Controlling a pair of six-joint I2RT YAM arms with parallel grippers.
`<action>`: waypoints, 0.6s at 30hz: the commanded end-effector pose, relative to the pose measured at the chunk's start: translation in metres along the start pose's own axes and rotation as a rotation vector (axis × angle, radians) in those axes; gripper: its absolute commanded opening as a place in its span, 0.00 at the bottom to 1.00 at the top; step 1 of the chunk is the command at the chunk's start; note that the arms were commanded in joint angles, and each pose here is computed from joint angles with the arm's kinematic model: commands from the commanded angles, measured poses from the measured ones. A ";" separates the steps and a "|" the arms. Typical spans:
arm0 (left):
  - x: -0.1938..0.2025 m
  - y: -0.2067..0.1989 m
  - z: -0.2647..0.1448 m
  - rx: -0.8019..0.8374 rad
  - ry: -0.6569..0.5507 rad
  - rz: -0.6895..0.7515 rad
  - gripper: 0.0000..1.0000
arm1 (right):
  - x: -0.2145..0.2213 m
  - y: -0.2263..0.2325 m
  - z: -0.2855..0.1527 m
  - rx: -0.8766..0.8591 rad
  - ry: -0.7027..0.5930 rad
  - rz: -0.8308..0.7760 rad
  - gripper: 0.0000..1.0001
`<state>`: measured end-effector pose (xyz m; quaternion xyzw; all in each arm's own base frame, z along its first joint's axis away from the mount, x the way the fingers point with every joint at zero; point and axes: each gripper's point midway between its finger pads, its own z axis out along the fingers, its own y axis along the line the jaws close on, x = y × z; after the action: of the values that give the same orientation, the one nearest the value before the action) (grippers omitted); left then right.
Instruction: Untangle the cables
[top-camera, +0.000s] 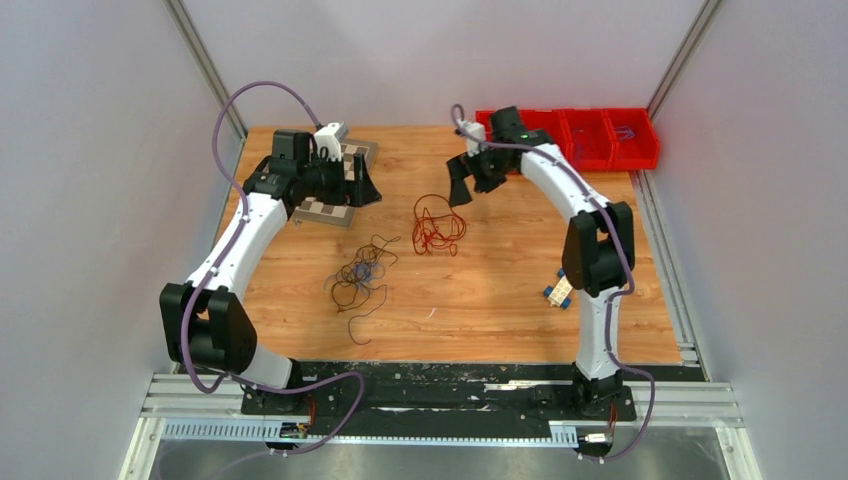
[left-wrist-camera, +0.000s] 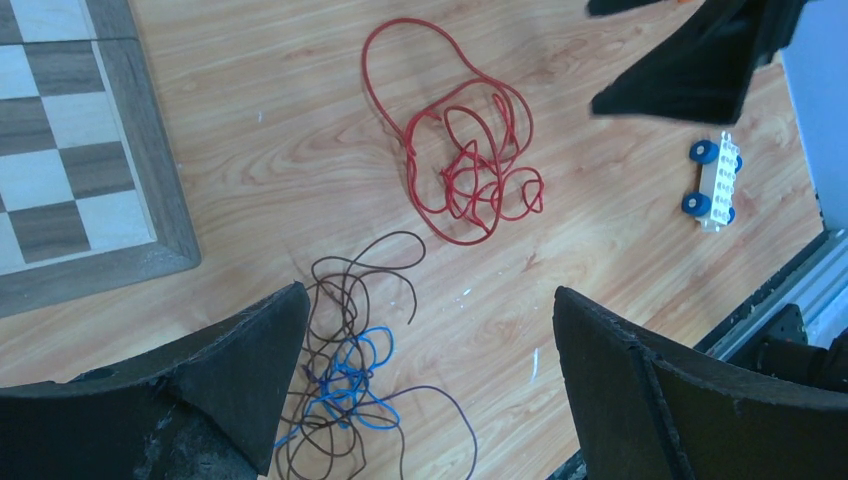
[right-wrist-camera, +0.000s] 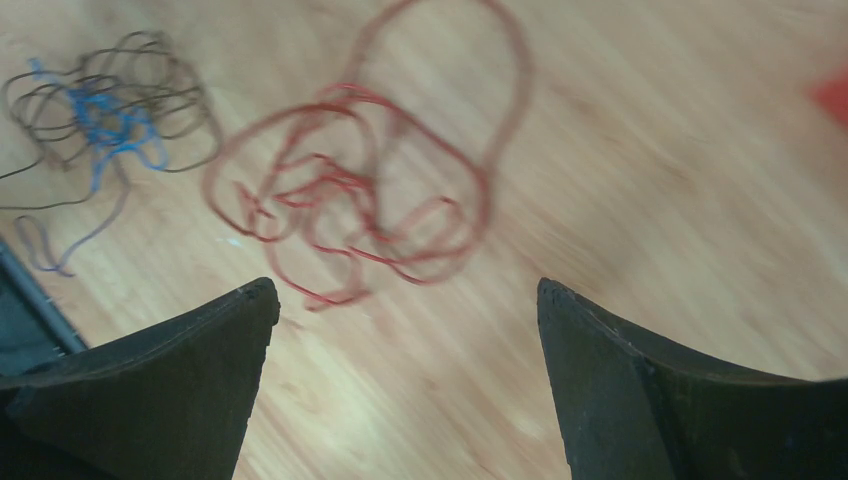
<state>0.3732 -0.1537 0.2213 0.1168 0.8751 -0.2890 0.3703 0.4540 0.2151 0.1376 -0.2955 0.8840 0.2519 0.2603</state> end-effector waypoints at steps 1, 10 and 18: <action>-0.006 -0.013 -0.016 0.033 -0.045 -0.001 1.00 | -0.023 0.050 0.030 -0.080 -0.027 -0.013 1.00; -0.003 -0.015 -0.020 0.033 -0.046 0.002 1.00 | 0.002 0.083 0.094 -0.083 0.079 -0.057 0.77; -0.009 -0.023 -0.029 0.053 -0.072 0.029 1.00 | -0.094 0.160 -0.047 -0.333 -0.256 -0.239 0.00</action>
<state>0.3583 -0.1530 0.2247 0.1139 0.8727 -0.2976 0.3699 0.4115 0.3231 0.0949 -0.3448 0.8673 0.3035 0.1920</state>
